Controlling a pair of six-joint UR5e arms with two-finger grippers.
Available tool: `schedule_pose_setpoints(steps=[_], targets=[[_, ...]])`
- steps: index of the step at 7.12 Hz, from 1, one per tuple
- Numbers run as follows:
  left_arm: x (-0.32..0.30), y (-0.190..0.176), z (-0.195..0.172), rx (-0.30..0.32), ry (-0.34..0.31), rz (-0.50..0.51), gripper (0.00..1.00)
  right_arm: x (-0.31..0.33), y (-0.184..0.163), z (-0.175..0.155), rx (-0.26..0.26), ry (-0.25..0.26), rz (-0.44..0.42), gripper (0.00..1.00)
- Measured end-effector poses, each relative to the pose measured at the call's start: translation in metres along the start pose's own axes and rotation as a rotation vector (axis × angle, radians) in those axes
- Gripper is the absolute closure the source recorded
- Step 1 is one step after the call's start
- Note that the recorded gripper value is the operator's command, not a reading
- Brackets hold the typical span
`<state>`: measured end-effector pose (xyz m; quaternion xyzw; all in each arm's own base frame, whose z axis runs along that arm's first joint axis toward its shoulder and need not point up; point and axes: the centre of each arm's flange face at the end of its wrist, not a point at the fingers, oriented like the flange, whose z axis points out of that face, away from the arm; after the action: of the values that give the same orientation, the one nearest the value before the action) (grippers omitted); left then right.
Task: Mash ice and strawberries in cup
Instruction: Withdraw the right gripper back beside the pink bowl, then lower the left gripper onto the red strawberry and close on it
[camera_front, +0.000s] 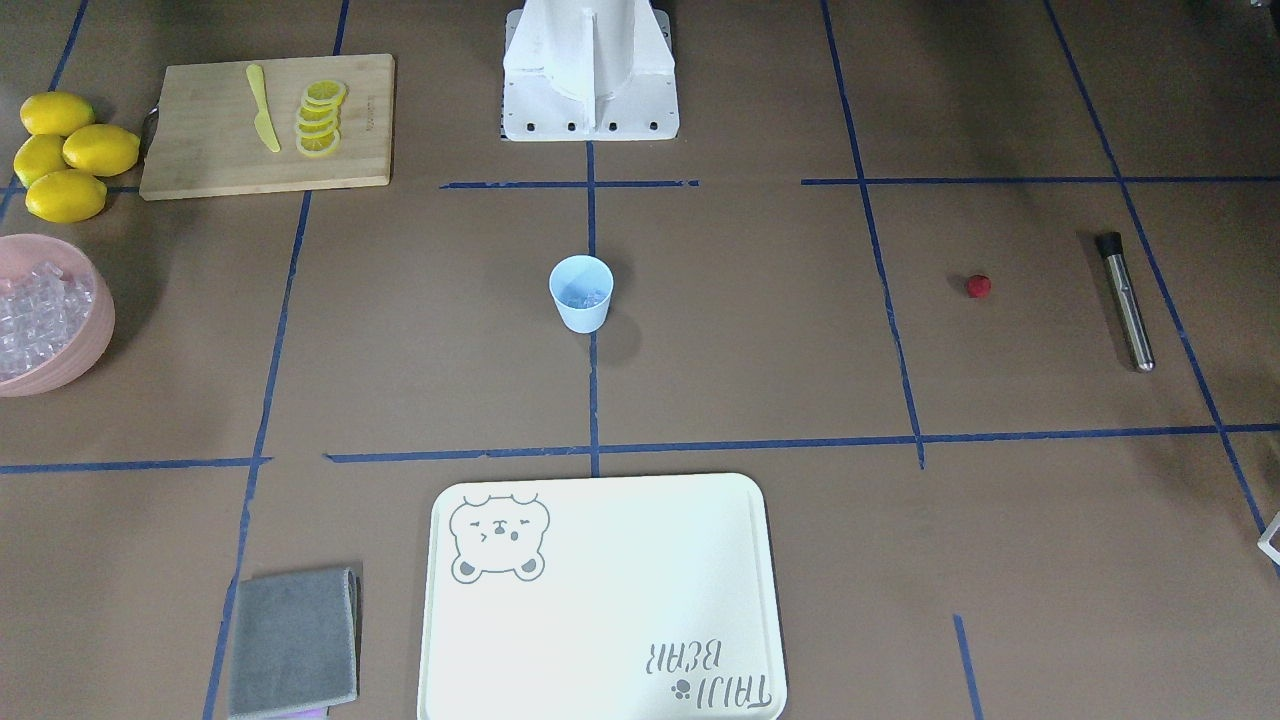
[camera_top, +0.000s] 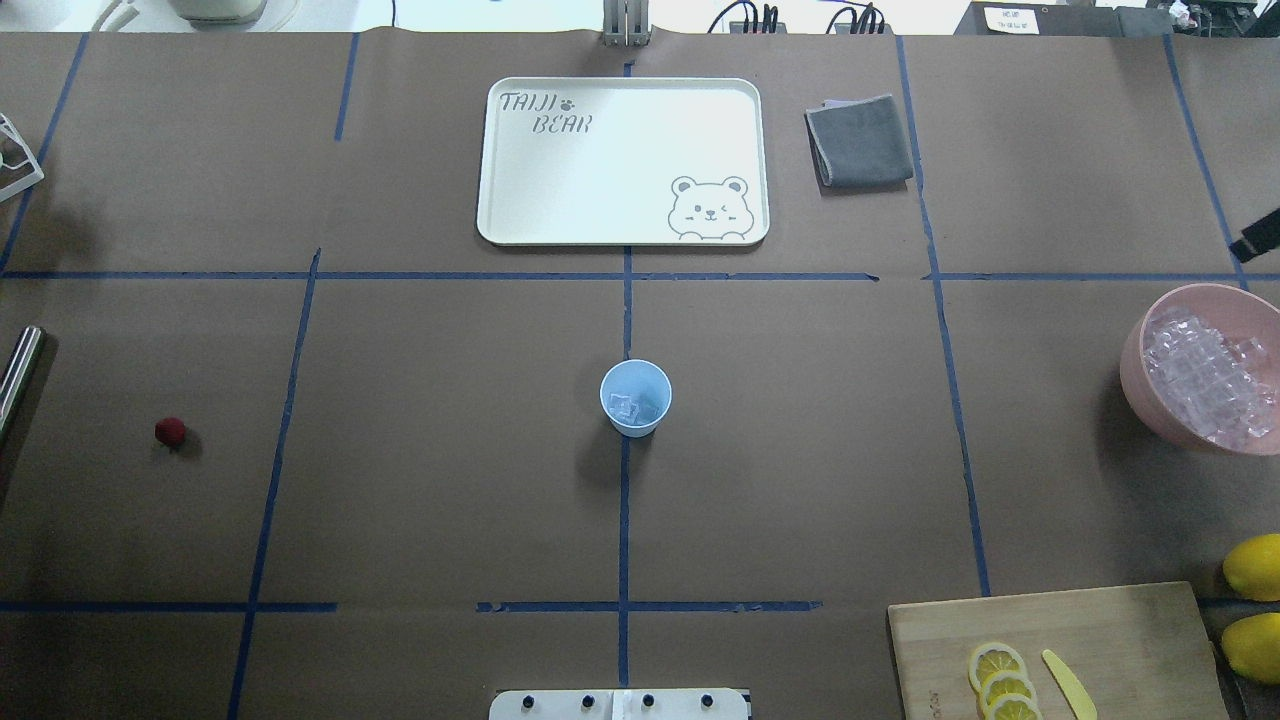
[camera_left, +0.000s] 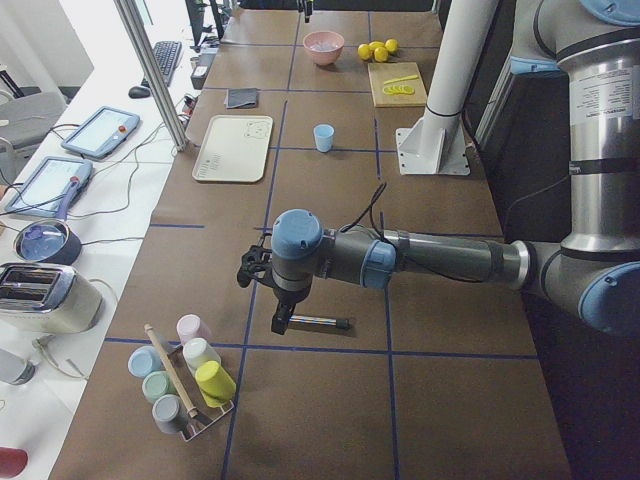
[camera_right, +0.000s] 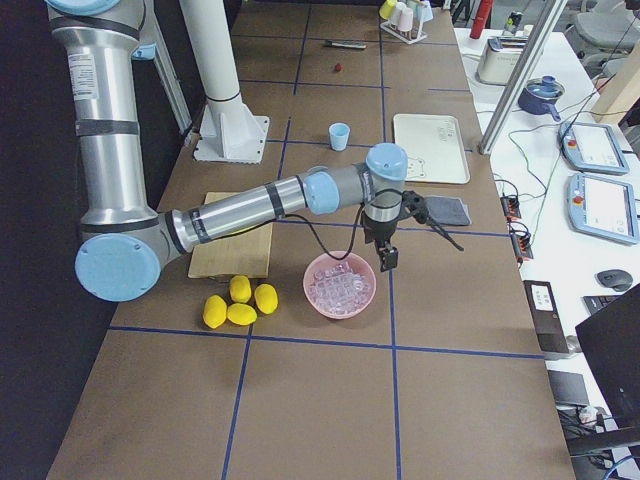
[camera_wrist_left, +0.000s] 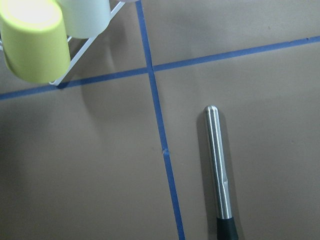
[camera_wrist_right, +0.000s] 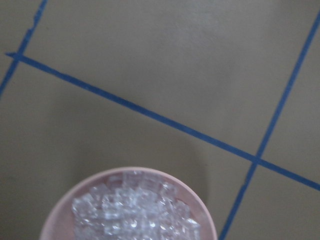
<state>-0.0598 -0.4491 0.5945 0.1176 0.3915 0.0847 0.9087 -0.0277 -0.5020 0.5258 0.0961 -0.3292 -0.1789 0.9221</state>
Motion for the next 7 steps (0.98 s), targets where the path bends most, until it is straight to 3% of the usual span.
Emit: schedule_pose_setpoints(steps=[2, 4, 5, 7], targets=[[0.002, -0.008, -0.002, 0.015, 0.001, -0.011, 0.0, 0.063, 0.092, -0.001, -0.004, -0.062, 0.051, 0.01], [0.022, -0.022, -0.011, 0.051, 0.004, 0.029, 0.0, 0.097, 0.158, -0.01, 0.029, -0.093, 0.195, 0.01], [0.046, -0.036, -0.007, 0.052, 0.015, 0.038, 0.0, 0.103, 0.166, -0.017, 0.045, -0.091, 0.248, 0.01], [0.106, -0.051, 0.006, 0.032, 0.049, -0.042, 0.0, 0.106, 0.153, -0.024, 0.058, -0.084, 0.274, 0.01]])
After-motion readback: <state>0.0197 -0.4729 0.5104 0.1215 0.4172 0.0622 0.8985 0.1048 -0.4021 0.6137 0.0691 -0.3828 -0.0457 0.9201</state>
